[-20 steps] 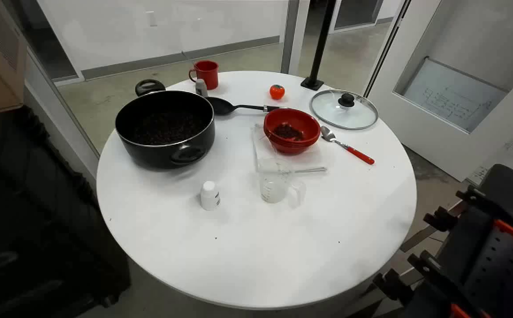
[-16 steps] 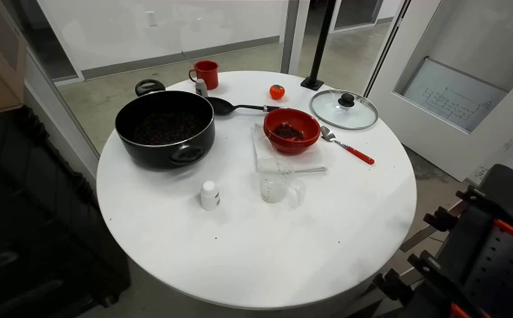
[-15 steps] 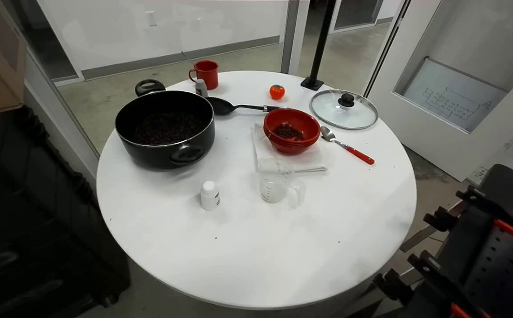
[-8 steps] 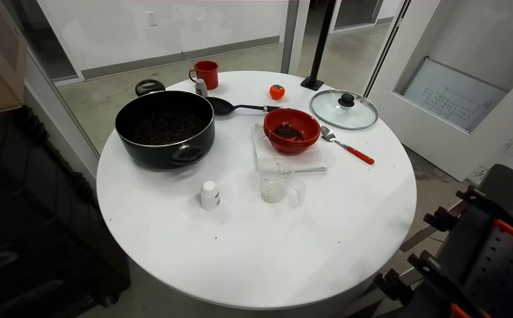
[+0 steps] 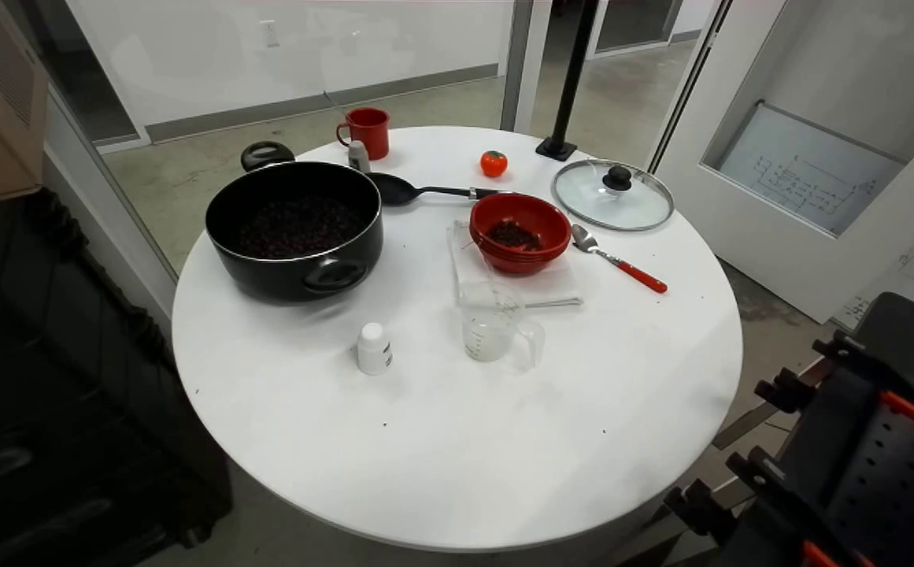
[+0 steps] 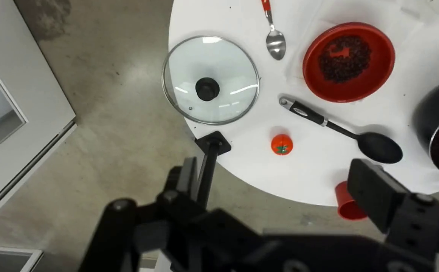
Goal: Use the small spoon on the table to scoop some beans out of the red bowl into the jar
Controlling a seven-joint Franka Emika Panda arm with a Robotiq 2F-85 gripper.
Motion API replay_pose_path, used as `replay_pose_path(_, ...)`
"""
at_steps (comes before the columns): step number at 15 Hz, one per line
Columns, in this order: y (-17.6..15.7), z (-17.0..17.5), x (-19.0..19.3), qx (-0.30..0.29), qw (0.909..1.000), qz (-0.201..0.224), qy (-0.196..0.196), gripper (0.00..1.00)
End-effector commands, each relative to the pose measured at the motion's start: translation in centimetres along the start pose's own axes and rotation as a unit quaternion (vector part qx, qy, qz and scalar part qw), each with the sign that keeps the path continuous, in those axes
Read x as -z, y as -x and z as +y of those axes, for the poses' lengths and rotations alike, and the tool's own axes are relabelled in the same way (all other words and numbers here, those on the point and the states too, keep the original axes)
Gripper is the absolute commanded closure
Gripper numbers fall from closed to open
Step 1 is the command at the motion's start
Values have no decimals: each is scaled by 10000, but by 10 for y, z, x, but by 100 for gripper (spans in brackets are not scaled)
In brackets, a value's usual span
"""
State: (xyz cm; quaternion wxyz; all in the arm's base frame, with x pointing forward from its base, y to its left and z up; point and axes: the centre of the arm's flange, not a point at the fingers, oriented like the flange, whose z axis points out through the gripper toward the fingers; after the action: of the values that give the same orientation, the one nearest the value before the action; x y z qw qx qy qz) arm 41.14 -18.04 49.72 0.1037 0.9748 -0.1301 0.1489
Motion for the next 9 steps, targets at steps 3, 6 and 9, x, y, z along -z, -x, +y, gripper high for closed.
replay_pose_path(3,39,14,-138,412,9989,-220,39,0)
replay_pose_path(6,59,10,-208,617,9951,-778,-27,0)
replay_pose_path(9,78,3,-257,961,9893,-1093,-44,0)
